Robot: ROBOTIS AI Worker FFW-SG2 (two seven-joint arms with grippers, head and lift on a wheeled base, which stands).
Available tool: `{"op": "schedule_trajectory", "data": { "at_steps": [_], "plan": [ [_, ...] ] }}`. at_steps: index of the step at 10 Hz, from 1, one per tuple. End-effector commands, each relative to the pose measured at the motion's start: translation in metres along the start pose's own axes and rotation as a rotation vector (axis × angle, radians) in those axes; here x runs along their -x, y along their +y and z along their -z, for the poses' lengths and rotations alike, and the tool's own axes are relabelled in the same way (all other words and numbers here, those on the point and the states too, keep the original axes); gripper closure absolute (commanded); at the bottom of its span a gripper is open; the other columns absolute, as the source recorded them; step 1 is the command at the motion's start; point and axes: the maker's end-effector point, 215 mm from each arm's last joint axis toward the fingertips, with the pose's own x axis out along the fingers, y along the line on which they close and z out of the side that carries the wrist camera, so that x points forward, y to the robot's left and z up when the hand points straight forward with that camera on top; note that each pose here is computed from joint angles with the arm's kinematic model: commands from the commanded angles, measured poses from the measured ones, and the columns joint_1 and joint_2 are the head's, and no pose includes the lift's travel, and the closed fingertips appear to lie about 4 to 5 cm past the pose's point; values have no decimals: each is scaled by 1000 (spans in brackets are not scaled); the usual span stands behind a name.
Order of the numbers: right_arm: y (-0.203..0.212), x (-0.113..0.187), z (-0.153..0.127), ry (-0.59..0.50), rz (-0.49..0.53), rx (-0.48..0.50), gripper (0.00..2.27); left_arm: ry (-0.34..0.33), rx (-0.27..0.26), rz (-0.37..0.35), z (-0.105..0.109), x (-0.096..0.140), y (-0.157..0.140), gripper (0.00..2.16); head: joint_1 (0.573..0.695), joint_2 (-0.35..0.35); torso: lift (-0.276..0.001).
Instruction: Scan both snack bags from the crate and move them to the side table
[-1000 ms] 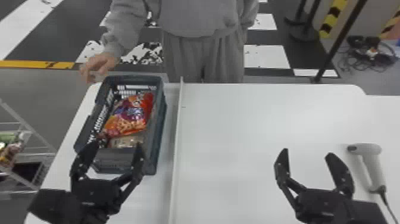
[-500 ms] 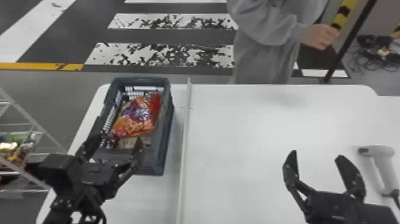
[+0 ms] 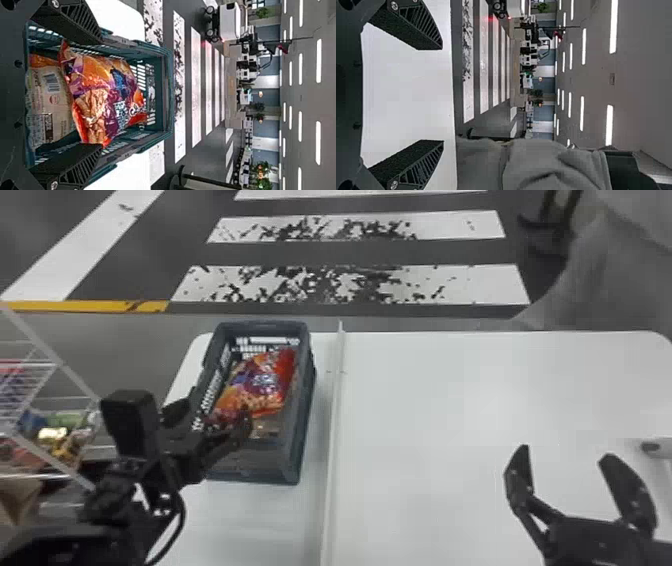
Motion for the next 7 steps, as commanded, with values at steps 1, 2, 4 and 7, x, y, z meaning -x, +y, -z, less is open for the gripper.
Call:
{"op": "schedule_trajectory", "data": {
  "at_steps": [1,2,4,7],
  "plan": [
    [1,-1,-1,-2,-1,0,83,-9,-9,-12,-20,-15,6,73,695,127,-75],
    [1,-1,-1,-2,-1,1,83,-5,1,-12,-24,-29,6,70,695,128,-75],
    [-2,-1,0,3,1,6,83,38,31,2,-10,-60,4,70,695,126,-75],
    [-2,1,0,8,0,13,83,70,64,53,-2,-100,-13,70,695,104,-75]
  ]
}}
